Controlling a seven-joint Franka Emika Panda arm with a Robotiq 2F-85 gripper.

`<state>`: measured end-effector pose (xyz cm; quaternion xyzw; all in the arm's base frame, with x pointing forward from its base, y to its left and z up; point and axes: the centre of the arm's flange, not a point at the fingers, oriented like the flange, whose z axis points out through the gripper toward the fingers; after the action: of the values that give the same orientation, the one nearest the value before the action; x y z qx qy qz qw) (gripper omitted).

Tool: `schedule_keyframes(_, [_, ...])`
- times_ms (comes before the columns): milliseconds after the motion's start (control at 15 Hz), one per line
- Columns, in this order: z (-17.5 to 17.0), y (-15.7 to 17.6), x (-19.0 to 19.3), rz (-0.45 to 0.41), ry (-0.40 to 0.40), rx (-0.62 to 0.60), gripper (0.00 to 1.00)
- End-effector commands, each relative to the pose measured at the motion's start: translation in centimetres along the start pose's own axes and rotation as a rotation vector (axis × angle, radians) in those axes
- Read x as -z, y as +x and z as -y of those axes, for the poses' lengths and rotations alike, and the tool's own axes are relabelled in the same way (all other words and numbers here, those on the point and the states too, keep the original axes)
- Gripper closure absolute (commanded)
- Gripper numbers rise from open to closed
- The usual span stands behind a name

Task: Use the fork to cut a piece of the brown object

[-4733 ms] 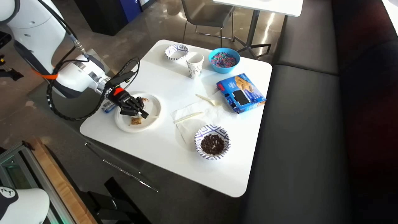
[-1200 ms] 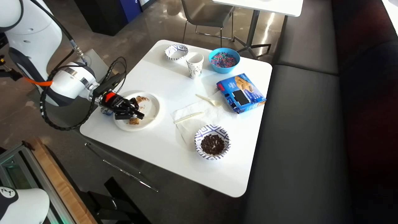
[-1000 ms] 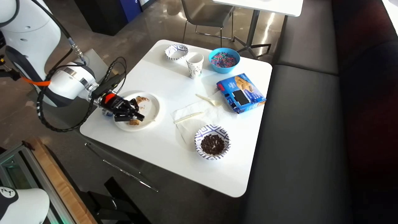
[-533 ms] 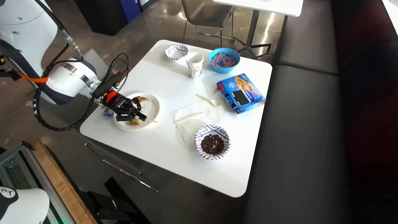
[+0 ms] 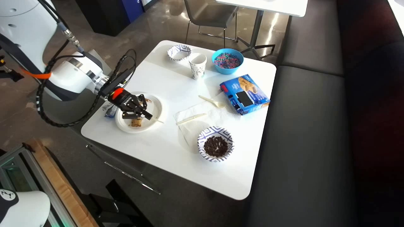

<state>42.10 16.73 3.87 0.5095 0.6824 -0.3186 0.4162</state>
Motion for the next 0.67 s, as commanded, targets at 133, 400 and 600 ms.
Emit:
schedule_keyframes(133, [0.7,-1.2,1.0,-0.006,0.027,0.030,0.98])
schedule_keyframes(400, [0.4,-2.0,0.4,-0.030,0.005,0.002,0.98])
schedule_keyframes(600, [-0.4,-2.5,-0.7,-0.063,-0.002,-0.026,0.98])
